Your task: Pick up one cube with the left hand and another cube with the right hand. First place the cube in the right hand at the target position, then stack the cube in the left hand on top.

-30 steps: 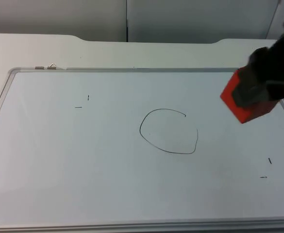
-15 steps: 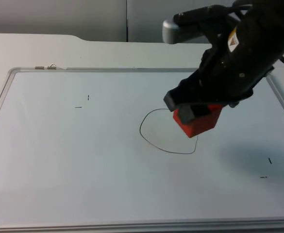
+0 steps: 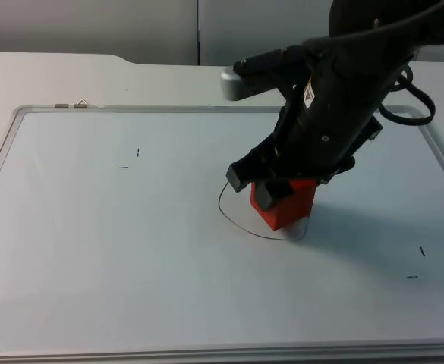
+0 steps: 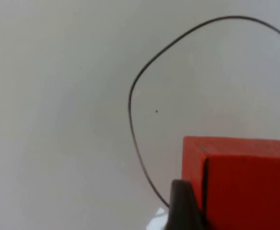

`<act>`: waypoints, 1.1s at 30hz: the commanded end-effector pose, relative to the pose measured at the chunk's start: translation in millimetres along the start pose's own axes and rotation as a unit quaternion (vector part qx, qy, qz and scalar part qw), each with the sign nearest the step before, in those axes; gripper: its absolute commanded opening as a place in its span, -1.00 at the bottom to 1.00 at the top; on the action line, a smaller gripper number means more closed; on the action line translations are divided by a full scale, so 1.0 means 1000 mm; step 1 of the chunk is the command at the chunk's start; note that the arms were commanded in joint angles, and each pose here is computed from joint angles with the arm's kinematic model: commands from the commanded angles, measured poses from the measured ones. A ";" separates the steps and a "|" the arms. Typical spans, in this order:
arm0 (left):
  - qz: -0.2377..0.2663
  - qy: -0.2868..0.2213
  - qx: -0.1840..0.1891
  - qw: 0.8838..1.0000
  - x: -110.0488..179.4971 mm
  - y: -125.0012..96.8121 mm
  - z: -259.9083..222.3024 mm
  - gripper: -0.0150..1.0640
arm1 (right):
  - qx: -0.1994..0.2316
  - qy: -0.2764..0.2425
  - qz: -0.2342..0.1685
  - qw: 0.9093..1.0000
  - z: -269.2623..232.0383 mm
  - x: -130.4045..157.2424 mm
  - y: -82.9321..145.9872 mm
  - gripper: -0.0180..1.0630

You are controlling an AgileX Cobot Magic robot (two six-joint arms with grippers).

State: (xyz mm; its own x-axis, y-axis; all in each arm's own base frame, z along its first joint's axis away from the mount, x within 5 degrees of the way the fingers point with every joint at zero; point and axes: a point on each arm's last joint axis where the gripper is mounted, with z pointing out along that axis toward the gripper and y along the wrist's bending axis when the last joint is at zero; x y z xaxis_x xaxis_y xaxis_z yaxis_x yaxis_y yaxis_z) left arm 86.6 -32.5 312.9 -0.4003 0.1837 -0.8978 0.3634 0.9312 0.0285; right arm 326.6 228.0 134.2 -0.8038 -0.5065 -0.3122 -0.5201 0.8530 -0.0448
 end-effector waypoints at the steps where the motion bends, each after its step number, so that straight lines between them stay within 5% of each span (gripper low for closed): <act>1: -0.001 -0.009 0.004 1.000 0.000 -0.001 -0.001 -0.98 | -0.001 -0.014 -0.003 1.000 0.006 -0.006 0.002 -0.97; 33: -0.004 -0.006 0.006 1.000 0.000 -0.001 -0.001 -0.98 | 0.002 -0.039 -0.013 0.999 0.012 -0.010 0.002 -0.97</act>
State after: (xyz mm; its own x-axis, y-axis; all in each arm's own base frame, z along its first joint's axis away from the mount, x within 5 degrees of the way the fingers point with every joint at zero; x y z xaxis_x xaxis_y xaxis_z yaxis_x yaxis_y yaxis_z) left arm 86.5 -32.5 312.7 -0.4020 0.1846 -0.8969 0.3645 0.9308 0.0282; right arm 335.3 233.6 122.1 -0.7798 -0.5131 -0.3586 -0.5318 0.8452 -0.0528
